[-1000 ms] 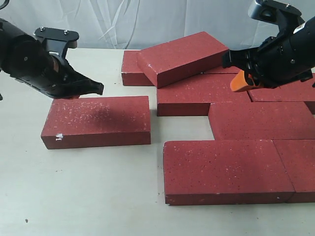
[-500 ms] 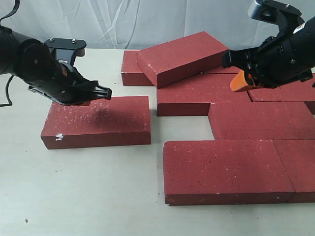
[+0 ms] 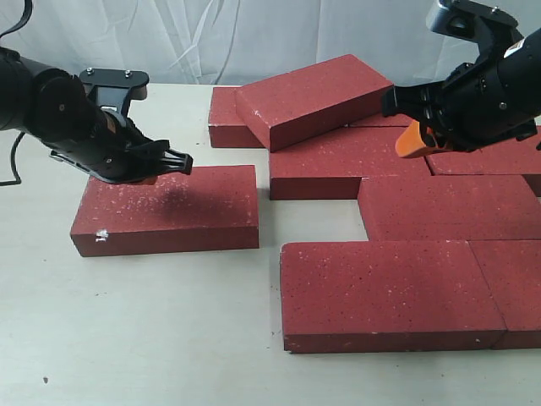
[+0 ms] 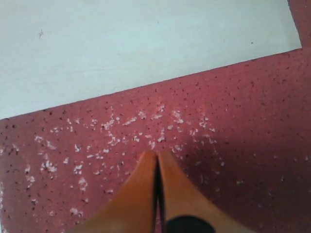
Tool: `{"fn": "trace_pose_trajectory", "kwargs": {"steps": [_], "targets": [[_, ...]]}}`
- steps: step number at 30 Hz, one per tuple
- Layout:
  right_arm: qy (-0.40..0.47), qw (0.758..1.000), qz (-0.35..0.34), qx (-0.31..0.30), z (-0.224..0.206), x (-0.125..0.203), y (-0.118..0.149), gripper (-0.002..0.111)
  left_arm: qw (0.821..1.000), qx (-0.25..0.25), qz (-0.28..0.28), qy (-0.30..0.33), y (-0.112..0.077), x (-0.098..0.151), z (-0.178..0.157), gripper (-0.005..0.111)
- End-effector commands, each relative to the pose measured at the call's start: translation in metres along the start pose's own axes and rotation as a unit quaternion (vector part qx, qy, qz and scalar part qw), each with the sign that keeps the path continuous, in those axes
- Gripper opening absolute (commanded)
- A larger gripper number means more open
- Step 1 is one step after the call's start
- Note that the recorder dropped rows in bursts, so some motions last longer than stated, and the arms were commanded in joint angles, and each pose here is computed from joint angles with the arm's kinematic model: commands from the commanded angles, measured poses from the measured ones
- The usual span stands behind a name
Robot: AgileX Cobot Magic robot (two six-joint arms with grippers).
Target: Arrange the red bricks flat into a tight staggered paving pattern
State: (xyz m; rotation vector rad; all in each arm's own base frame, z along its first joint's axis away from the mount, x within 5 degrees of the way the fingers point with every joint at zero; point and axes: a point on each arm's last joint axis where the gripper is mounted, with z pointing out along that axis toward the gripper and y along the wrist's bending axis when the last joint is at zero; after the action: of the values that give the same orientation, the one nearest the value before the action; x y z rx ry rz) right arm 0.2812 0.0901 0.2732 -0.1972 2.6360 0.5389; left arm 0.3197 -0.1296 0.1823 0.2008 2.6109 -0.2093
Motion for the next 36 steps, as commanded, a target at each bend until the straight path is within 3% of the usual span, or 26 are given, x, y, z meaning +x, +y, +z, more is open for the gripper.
{"fn": "trace_pose_trajectory", "kwargs": {"steps": [1, 27, 36], "targets": [[-0.006, 1.000, -0.002, 0.001, -0.001, -0.002, 0.000, -0.001, 1.000, 0.003, 0.001, -0.003, -0.002, 0.001, 0.001, 0.000], [-0.006, 1.000, -0.002, 0.001, -0.001, -0.002, 0.000, -0.001, 1.000, 0.007, 0.016, 0.011, -0.002, 0.003, 0.001, 0.000], [-0.006, 1.000, -0.002, 0.001, -0.001, -0.002, 0.000, -0.001, 0.999, 0.004, 0.016, 0.040, -0.001, 0.012, 0.021, 0.000]]}}
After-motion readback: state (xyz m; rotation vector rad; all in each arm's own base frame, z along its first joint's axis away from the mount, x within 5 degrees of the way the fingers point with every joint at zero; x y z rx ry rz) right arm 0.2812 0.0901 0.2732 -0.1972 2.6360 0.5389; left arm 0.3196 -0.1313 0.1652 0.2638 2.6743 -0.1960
